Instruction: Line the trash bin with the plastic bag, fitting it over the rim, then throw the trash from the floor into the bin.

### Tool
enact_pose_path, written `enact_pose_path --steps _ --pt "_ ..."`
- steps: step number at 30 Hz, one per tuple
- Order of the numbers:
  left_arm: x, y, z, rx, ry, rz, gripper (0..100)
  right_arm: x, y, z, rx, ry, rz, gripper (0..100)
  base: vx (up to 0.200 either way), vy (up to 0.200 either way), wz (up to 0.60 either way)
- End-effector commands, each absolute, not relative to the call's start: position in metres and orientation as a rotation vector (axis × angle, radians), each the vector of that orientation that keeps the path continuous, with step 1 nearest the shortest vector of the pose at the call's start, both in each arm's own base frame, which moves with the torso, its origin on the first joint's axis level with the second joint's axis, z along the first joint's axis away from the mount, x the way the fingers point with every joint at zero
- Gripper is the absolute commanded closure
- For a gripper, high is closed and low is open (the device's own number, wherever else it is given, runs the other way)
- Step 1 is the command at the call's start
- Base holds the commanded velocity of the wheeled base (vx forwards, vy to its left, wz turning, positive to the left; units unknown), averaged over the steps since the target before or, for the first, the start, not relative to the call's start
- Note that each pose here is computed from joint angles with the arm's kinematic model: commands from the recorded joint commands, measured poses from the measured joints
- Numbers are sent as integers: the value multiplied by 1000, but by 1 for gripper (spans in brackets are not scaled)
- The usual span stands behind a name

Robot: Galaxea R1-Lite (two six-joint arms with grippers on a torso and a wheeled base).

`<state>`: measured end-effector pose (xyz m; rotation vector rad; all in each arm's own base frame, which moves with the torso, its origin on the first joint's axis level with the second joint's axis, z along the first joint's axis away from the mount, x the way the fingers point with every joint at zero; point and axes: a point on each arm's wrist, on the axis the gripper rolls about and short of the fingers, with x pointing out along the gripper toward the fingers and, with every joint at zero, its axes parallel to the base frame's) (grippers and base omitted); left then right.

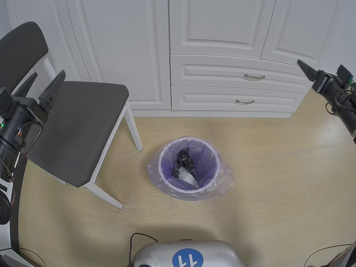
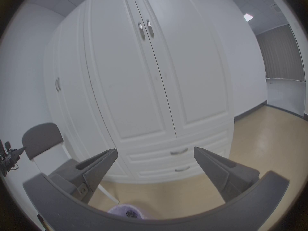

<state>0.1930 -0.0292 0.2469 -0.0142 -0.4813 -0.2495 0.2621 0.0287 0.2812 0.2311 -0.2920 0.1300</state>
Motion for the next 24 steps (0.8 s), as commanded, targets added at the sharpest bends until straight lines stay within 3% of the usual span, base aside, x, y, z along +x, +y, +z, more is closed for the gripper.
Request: enact_pose_path --steps 1,7,14,24 --pt "165 -14 292 -6 -604 -173 0 203 20 334 228 -471 128 0 0 0 0" --pt "131 -9 303 -1 -626 -129 0 155 5 353 161 -554 62 0 0 0 0" --pt "104 -7 302 -12 -607 -96 0 88 2 347 153 -608 59 0 0 0 0" --pt "45 -3 284 65 -602 -71 0 -10 0 281 129 -666 3 0 0 0 0"
